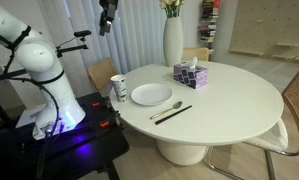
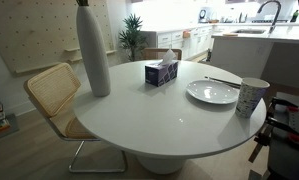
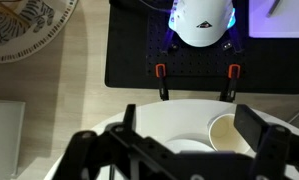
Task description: Move the cup backward
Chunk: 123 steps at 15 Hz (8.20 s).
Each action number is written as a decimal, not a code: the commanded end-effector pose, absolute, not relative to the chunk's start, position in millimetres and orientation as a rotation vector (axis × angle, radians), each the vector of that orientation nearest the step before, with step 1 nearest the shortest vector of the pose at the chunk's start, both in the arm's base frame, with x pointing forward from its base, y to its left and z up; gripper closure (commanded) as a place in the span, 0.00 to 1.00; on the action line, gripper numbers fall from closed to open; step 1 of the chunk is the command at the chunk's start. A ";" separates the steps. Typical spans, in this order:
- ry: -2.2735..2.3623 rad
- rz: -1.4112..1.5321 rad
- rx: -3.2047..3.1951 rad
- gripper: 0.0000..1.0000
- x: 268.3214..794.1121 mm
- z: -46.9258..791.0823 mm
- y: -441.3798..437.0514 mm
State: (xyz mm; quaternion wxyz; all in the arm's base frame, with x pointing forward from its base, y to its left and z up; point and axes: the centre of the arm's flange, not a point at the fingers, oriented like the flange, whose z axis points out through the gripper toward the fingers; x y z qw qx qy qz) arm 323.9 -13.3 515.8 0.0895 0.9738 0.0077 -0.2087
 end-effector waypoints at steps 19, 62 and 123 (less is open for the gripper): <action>0.436 -0.411 2.954 0.00 281.2 370.3 115.0; 0.323 -0.362 3.041 0.41 335.1 245.8 109.4; 0.334 -0.445 2.949 0.99 579.2 309.7 255.7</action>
